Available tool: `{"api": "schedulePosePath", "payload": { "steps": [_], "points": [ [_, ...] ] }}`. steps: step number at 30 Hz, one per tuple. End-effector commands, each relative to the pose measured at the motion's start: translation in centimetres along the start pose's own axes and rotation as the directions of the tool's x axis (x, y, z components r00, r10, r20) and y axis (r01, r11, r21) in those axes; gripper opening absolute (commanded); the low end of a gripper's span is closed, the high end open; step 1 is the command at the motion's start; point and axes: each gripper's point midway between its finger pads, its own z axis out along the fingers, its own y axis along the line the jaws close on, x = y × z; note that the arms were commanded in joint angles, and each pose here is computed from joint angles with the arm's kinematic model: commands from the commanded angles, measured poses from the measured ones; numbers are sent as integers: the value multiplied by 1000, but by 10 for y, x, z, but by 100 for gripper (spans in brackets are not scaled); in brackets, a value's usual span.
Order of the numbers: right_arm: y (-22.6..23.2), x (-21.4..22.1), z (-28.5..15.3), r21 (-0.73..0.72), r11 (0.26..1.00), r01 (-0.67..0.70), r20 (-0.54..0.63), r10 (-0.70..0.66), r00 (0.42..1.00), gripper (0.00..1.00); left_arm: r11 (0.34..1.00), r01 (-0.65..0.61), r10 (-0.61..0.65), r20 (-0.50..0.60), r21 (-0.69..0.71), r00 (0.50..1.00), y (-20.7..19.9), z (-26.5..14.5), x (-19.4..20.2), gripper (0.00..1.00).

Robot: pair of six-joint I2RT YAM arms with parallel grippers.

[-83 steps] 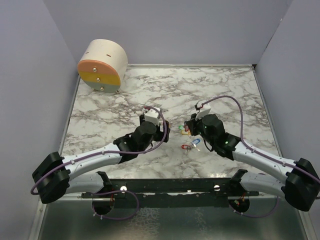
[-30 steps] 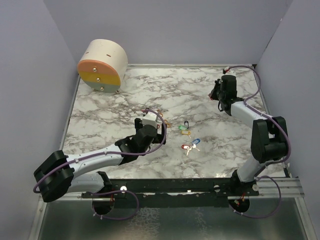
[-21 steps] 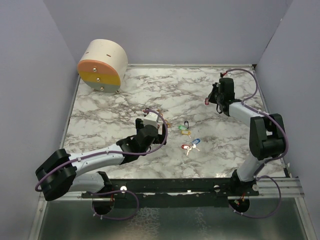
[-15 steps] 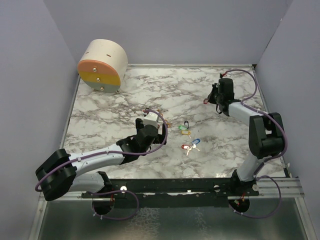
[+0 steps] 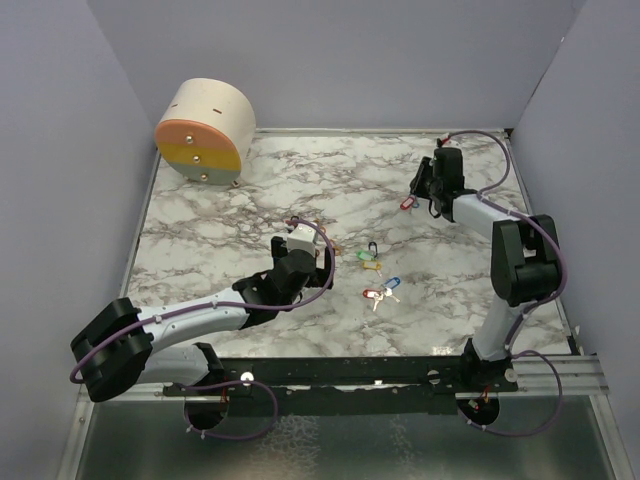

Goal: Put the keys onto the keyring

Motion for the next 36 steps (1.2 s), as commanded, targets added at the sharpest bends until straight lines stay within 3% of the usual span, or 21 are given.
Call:
{"api": "schedulePosePath", "payload": {
  "steps": [1, 8, 17, 20, 36],
  "points": [
    [4, -30, -15, -9, 1000, -7, 78, 7, 997, 27, 999, 31, -32, 39, 25, 999, -6, -3, -14, 99],
    [24, 10, -64, -118, 993, 5, 14, -3, 1000, 29, 1000, 17, -17, 29, 13, 999, -7, 2, -11, 99],
    [73, 102, -119, -262, 960, 95, -153, -139, 978, 37, 1000, 12, -12, 14, -6, 1000, -4, 11, -7, 99],
    [78, 121, -131, -311, 946, 92, -204, -161, 966, 49, 1000, 12, -12, 1, 1, 1000, -5, 13, -3, 99],
    [68, 173, -184, -288, 954, 81, -377, -191, 906, 50, 1000, 18, -17, -23, 21, 1000, -9, 17, 7, 99]
  ]
}}
